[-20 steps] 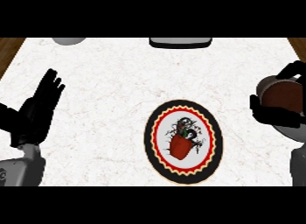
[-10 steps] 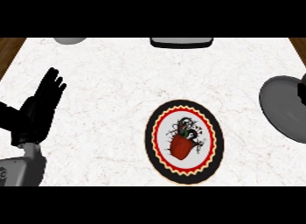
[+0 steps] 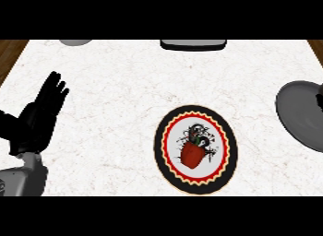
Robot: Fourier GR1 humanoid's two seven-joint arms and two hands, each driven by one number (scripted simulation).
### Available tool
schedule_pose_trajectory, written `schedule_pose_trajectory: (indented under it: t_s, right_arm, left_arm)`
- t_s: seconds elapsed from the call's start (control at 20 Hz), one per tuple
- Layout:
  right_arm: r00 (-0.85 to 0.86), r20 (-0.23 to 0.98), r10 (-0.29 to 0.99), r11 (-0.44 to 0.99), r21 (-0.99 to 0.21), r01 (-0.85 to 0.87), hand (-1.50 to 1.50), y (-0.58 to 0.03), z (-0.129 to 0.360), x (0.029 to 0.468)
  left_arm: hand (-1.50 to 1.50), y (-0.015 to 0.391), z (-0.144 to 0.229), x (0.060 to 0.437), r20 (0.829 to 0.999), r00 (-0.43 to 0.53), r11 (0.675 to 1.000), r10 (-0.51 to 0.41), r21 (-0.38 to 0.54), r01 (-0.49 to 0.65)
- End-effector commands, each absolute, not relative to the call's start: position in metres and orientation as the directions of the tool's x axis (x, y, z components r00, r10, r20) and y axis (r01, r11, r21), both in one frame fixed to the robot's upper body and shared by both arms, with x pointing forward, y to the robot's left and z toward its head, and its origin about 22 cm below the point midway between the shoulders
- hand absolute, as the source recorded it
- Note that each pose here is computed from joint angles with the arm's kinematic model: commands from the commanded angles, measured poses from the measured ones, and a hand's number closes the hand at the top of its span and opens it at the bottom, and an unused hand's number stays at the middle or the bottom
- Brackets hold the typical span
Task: Pick the cupcake from the plate and place it in the pan
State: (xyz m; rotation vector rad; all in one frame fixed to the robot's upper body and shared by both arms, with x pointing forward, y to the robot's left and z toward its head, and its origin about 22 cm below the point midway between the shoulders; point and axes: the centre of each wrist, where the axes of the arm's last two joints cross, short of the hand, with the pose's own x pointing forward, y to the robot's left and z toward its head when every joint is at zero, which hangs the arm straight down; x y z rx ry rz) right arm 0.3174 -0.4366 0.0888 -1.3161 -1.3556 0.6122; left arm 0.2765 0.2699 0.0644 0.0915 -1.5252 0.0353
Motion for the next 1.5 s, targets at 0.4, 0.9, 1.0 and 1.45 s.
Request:
schedule_pose_trajectory:
  t_s: [0.4,0.9,1.0,1.45]
  right_arm:
    - [0.441,0.42,0.793,0.367,-0.907,0.205,-1.5,-0.468,0.026,0.323]
    - [0.254,0.641,0.724,0.549,-0.759,0.351,-1.5,-0.479,0.005,0.309]
    - [0.203,0.724,0.659,0.606,-0.672,0.427,-1.5,-0.501,0.022,0.3]
    - [0.024,0.914,0.406,0.785,-0.362,0.503,-1.5,-0.577,0.04,0.214]
  left_arm:
    - [0.0,0.263,0.058,0.273,0.999,0.038,0.999,-0.019,0.02,-0.047]
    - [0.0,0.279,0.071,0.288,0.998,0.051,0.996,-0.046,0.05,-0.073]
    - [0.0,0.247,0.056,0.278,0.998,0.052,0.996,-0.022,0.027,-0.09]
    - [0.0,0.279,0.057,0.282,0.998,0.051,0.993,-0.035,0.041,-0.113]
